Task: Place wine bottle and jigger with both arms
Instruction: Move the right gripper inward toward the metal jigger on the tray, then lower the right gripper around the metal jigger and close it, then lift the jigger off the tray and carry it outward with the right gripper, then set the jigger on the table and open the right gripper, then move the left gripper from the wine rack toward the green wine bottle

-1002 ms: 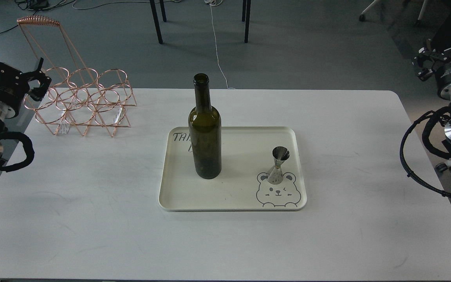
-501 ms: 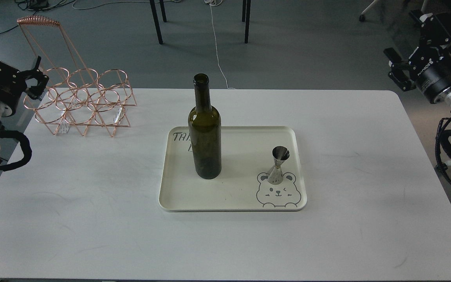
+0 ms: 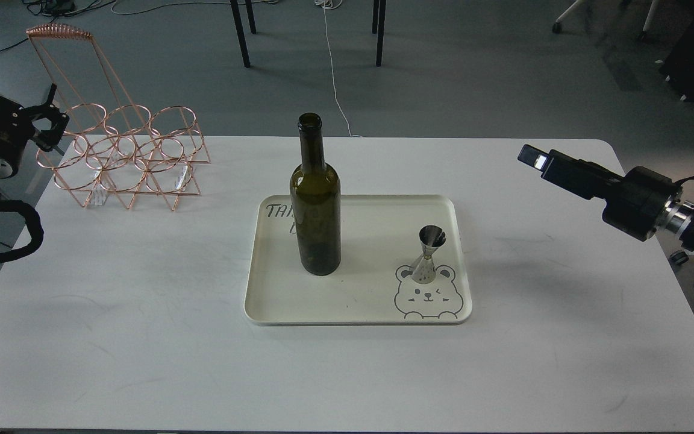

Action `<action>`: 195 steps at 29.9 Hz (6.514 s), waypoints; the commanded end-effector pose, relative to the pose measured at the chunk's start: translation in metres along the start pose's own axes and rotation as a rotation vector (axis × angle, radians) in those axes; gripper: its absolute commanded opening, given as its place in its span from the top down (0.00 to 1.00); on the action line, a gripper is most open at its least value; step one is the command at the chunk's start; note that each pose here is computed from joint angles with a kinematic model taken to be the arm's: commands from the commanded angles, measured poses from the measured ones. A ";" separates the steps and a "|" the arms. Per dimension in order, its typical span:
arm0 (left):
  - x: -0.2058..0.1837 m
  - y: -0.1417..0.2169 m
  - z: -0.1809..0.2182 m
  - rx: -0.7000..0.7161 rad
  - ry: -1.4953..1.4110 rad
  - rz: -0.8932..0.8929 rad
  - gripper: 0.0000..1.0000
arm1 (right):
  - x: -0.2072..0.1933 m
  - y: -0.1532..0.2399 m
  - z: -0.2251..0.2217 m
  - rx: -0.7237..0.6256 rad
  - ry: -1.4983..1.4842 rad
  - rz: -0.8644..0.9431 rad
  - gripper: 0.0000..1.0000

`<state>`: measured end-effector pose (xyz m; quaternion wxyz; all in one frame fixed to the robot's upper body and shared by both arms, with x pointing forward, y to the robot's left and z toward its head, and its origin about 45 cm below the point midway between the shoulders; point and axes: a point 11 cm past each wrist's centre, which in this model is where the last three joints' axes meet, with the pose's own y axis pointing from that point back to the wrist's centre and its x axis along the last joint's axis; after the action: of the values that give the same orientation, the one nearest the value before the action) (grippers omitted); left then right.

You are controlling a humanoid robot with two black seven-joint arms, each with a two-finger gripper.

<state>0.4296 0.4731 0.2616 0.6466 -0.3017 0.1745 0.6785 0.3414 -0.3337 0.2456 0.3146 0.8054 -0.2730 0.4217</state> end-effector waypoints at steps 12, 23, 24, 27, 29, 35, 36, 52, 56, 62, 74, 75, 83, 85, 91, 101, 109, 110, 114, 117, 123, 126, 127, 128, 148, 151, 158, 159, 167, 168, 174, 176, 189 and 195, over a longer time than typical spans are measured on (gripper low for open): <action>0.001 0.001 0.004 -0.004 -0.003 -0.007 0.02 | -0.083 -0.008 0.013 0.051 0.399 -0.247 0.02; 0.004 0.003 0.002 -0.005 -0.001 0.004 0.02 | -0.107 -0.064 -0.005 0.117 0.359 -0.226 0.14; 0.005 0.004 0.002 -0.003 -0.002 0.005 0.02 | -0.109 -0.067 -0.004 0.118 0.363 -0.233 0.15; 0.006 0.005 0.003 -0.005 -0.003 0.006 0.02 | -0.110 -0.074 -0.004 0.125 0.390 -0.257 0.22; 0.007 0.005 0.003 -0.005 -0.004 0.008 0.02 | -0.117 -0.080 -0.011 0.150 0.392 -0.273 0.25; 0.007 0.005 0.004 -0.008 -0.005 0.009 0.02 | -0.110 -0.101 -0.017 0.162 0.412 -0.255 0.25; 0.007 0.005 0.004 -0.008 -0.006 0.010 0.02 | -0.110 -0.102 -0.017 0.162 0.412 -0.254 0.25; 0.010 0.005 0.008 -0.013 -0.013 0.015 0.02 | -0.118 -0.116 -0.031 0.197 0.401 -0.252 0.55; 0.010 0.005 0.008 -0.013 -0.013 0.015 0.02 | -0.117 -0.117 -0.031 0.198 0.404 -0.252 0.68; 0.010 0.005 0.008 -0.013 -0.013 0.015 0.02 | -0.118 -0.116 -0.030 0.204 0.433 -0.264 0.88; 0.010 0.005 0.008 -0.016 -0.012 0.017 0.02 | -0.099 -0.110 -0.025 0.199 0.475 -0.170 0.95; 0.010 0.005 0.008 -0.016 -0.012 0.017 0.02 | -0.094 -0.108 -0.023 0.192 0.479 -0.154 0.95; 0.009 0.003 0.011 -0.022 -0.015 0.018 0.02 | -0.041 -0.072 0.003 0.098 0.512 -0.045 0.95; 0.009 0.004 0.013 -0.024 -0.019 0.019 0.02 | -0.026 -0.060 0.009 0.068 0.501 -0.010 0.95; 0.006 0.002 0.015 -0.025 -0.019 0.014 0.02 | -0.004 -0.015 0.045 -0.079 0.429 0.068 0.95; 0.005 0.001 0.013 -0.020 -0.021 0.012 0.02 | -0.043 0.043 0.111 -0.314 0.406 0.069 0.95; 0.004 0.001 0.013 -0.020 -0.021 0.010 0.02 | -0.063 0.029 0.119 -0.356 0.331 0.095 0.95; 0.004 0.001 0.013 -0.020 -0.021 0.010 0.02 | -0.066 0.025 0.119 -0.356 0.324 0.099 0.95; 0.004 0.001 0.013 -0.020 -0.021 0.010 0.02 | -0.080 0.008 0.112 -0.331 0.287 0.100 0.94; 0.004 0.001 0.014 -0.022 -0.021 0.008 0.02 | -0.085 0.006 0.111 -0.329 0.284 0.088 0.94; 0.005 0.001 0.018 -0.026 -0.028 0.010 0.02 | -0.085 0.012 0.117 -0.350 0.290 0.084 0.88; 0.006 0.001 0.019 -0.026 -0.029 0.011 0.02 | -0.086 0.011 0.116 -0.347 0.288 0.082 0.83; 0.005 0.001 0.019 -0.028 -0.028 0.010 0.02 | -0.087 0.011 0.116 -0.346 0.287 0.081 0.80; 0.005 0.001 0.019 -0.028 -0.029 0.012 0.02 | -0.087 0.011 0.115 -0.345 0.285 0.080 0.77; -0.002 0.000 0.029 -0.031 -0.032 -0.016 0.02 | -0.106 0.041 0.108 -0.328 0.256 0.026 0.27; -0.002 0.000 0.028 -0.030 -0.032 -0.015 0.02 | -0.102 0.054 0.107 -0.328 0.262 0.016 0.14; -0.002 0.000 0.030 -0.025 -0.039 -0.017 0.02 | -0.074 0.103 0.111 -0.378 0.295 0.005 0.03; -0.002 0.000 0.029 -0.022 -0.039 -0.018 0.02 | -0.064 0.109 0.111 -0.387 0.299 0.018 0.03; 0.001 0.002 0.029 -0.011 -0.052 -0.013 0.02 | 0.028 0.112 0.111 -0.479 0.065 0.408 0.03; 0.001 0.002 0.029 -0.010 -0.052 -0.015 0.02 | 0.039 0.112 0.112 -0.490 0.019 0.469 0.03; 0.001 0.002 0.029 -0.009 -0.053 -0.023 0.02 | 0.093 0.065 0.099 -0.387 -0.254 0.696 0.03; -0.001 0.002 0.029 -0.005 -0.054 -0.034 0.02 | 0.101 0.045 0.094 -0.347 -0.338 0.750 0.03; -0.019 -0.006 0.023 0.012 -0.061 -0.081 0.02 | 0.135 0.006 0.106 -0.106 -0.900 0.971 0.01; -0.034 -0.001 0.034 0.033 -0.069 -0.148 0.02 | 0.147 0.013 0.127 0.016 -1.127 1.067 0.01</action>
<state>0.4301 0.4687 0.2989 0.6902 -0.2853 0.1453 0.6489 0.4636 -0.4521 0.3170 -0.0804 0.6668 -0.7371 0.0749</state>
